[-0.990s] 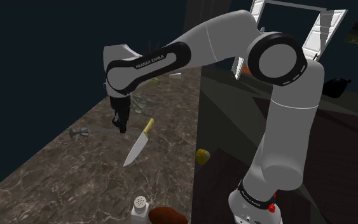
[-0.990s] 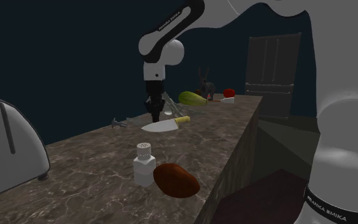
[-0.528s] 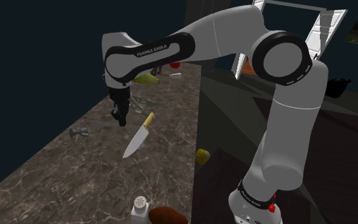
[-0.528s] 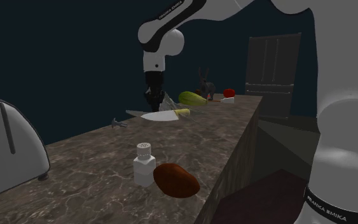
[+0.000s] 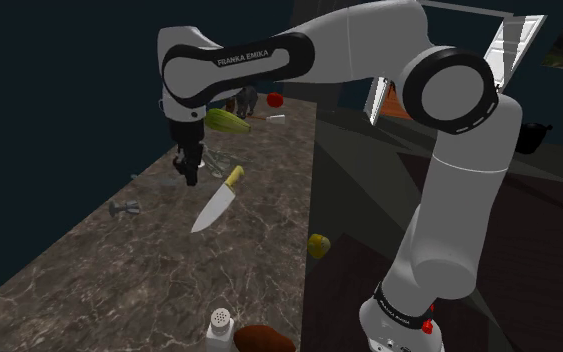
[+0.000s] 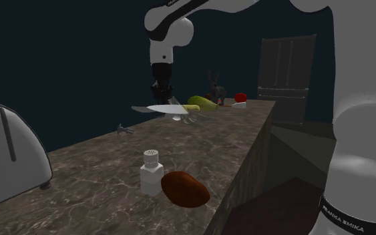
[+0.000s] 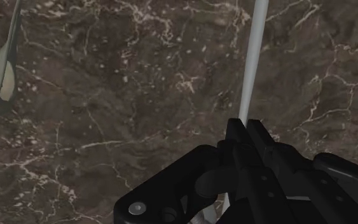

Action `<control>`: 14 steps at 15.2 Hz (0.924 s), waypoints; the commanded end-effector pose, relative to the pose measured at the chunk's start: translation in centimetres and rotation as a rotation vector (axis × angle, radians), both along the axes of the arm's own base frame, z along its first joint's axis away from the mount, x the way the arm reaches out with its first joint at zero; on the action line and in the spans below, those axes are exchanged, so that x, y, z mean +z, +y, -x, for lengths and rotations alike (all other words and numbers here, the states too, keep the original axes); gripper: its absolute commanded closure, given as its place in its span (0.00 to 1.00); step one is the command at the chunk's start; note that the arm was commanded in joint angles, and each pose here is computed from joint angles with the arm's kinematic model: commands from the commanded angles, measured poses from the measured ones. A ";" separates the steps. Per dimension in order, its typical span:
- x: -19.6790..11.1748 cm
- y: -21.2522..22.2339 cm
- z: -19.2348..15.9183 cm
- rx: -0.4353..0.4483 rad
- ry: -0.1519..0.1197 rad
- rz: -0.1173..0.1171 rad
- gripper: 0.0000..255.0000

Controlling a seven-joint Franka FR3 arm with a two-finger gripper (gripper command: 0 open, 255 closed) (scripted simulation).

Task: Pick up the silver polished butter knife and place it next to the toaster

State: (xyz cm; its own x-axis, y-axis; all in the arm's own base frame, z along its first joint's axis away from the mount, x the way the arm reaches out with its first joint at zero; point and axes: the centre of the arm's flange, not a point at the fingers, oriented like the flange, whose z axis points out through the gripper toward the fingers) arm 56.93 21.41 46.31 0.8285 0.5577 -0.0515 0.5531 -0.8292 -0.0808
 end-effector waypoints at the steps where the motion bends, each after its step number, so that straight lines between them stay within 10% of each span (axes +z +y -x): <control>1: 1.1 0.0 0.0 0.000 0.000 0.000 1.00; 14: 8.0 0.0 0.0 0.000 0.000 0.000 1.00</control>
